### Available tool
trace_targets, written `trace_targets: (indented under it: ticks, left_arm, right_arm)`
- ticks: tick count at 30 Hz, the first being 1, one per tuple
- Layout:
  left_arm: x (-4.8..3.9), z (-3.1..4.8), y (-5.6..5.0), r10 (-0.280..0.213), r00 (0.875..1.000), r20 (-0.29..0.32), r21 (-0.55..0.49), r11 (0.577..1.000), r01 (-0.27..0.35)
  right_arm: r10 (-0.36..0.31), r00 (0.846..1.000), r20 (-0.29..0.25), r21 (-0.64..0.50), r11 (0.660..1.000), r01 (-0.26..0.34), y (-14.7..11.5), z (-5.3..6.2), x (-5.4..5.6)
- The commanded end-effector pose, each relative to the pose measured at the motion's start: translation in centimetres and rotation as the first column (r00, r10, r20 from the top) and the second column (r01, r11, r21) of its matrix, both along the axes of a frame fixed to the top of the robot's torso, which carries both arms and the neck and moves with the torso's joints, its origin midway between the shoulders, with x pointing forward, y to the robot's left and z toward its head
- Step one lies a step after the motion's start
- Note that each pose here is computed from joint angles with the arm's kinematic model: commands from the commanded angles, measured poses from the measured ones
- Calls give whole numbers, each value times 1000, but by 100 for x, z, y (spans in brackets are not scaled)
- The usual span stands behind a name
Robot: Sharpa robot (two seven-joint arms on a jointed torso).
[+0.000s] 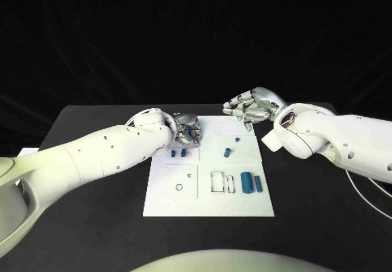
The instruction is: Assemble the parts on the task board
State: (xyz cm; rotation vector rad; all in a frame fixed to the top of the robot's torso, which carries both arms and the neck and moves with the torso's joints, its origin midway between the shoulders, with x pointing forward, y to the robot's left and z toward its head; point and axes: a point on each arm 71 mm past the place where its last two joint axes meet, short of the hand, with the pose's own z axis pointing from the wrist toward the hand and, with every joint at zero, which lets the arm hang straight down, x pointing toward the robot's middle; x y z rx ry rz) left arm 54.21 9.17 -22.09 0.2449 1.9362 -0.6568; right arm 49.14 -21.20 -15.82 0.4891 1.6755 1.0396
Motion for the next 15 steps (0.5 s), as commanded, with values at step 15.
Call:
trace_targets:
  ticks: [15]
  left_arm:
    - [17, -80, 26, 17, 999, -42, 49, 999, -14]
  right_arm:
    - [15, 1000, -5, -4, 1000, -15, 16, -6, -8]
